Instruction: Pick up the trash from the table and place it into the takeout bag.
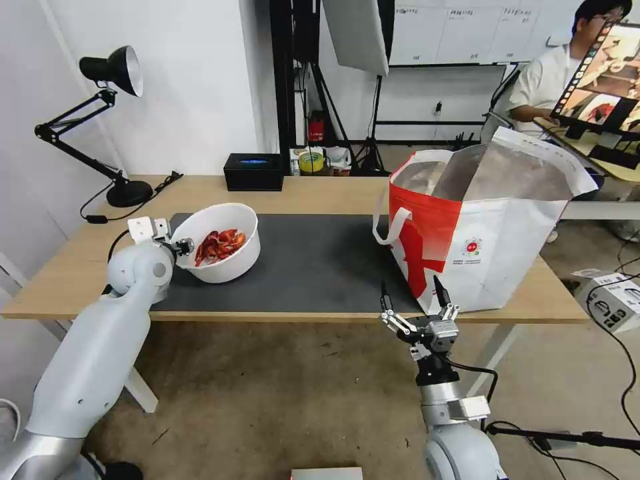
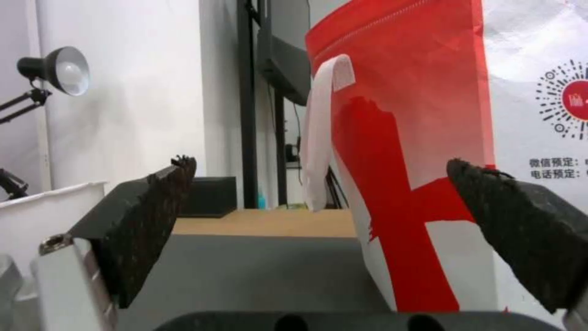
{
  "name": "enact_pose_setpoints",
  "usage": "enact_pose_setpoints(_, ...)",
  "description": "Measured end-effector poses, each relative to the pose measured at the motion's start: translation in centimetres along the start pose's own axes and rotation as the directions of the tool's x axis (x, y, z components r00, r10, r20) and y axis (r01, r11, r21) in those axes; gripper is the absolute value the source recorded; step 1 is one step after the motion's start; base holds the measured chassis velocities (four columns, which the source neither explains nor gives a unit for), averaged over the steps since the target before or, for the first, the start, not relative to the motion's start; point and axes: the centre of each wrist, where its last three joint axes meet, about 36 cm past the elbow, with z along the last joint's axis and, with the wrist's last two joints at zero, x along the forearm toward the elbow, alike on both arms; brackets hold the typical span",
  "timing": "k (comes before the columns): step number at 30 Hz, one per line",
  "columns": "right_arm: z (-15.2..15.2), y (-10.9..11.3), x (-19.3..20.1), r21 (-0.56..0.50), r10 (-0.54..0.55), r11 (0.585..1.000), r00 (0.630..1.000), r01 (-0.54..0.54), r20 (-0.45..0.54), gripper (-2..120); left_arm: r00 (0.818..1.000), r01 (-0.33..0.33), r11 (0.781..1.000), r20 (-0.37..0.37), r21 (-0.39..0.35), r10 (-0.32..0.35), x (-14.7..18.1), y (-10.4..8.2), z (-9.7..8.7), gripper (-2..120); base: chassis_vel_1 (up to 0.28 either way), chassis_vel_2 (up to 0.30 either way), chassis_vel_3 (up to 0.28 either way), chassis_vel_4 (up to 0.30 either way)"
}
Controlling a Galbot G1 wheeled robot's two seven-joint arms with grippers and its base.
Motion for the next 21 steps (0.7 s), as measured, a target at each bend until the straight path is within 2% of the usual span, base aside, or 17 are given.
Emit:
enact_pose_setpoints(1,0.0,0.0,0.0,0.000,0.000,1.000,1.000,0.000,0.000,100,1.000,0.000,1.000,0.000,0.000,0.000,0.0,0.0,0.0,34,0.000,0.000,0.000,0.000)
enact_pose_setpoints(3,0.0,0.0,-0.1,0.000,0.002,1.000,1.000,-0.002,0.002,100,1.000,0.000,1.000,0.001,-0.001,0.000,0.0,0.0,-0.1,24,0.000,0.000,0.000,0.000)
enact_pose_setpoints(4,0.0,0.0,-0.1,0.000,0.002,1.000,1.000,-0.002,0.002,100,1.000,0.000,1.000,0.001,-0.001,0.000,0.0,0.0,-0.1,24,0.000,0.000,0.000,0.000)
enact_pose_setpoints(7,0.0,-0.1,-0.2,0.000,0.003,1.000,1.000,-0.003,0.003,100,1.000,0.000,1.000,0.004,-0.001,0.000,0.0,0.0,-0.2,9,0.000,0.000,0.000,0.000)
enact_pose_setpoints(8,0.0,-0.1,-0.2,0.000,0.003,1.000,1.000,-0.003,0.003,100,1.000,0.000,1.000,0.004,-0.001,0.000,0.0,0.0,-0.2,9,0.000,0.000,0.000,0.000)
enact_pose_setpoints(10,0.0,-0.1,-0.2,0.001,0.004,1.000,1.000,-0.004,0.004,100,1.000,-0.004,1.000,0.009,-0.002,0.004,0.2,0.0,-0.4,0,0.000,0.000,0.000,0.000)
enact_pose_setpoints(21,-0.1,-0.2,-0.2,0.003,0.004,1.000,1.000,-0.004,0.004,100,1.000,-0.006,1.000,0.027,0.006,0.006,0.9,0.6,-1.0,0,0.000,0.000,0.000,0.000)
